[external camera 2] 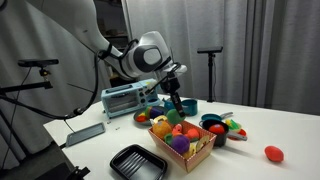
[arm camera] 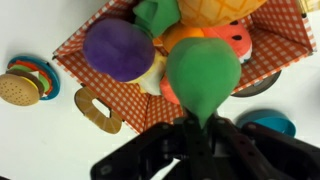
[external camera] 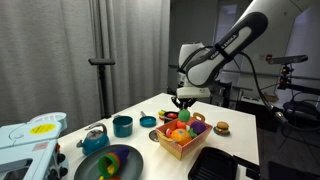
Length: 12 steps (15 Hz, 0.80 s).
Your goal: Put the pear plushy in the basket
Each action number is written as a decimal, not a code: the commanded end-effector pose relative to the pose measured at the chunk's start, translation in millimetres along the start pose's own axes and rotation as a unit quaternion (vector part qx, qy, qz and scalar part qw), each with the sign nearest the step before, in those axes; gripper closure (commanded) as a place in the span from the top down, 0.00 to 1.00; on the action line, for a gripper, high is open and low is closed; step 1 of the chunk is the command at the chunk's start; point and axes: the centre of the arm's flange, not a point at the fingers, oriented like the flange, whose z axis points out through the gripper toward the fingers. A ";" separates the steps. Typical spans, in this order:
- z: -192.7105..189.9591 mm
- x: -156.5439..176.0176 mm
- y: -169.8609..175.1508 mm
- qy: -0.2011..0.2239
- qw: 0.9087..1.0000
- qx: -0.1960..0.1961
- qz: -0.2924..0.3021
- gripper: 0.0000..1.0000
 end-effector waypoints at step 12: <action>-20.9 20.5 -19.6 0.014 0.999 0.035 -0.016 1.00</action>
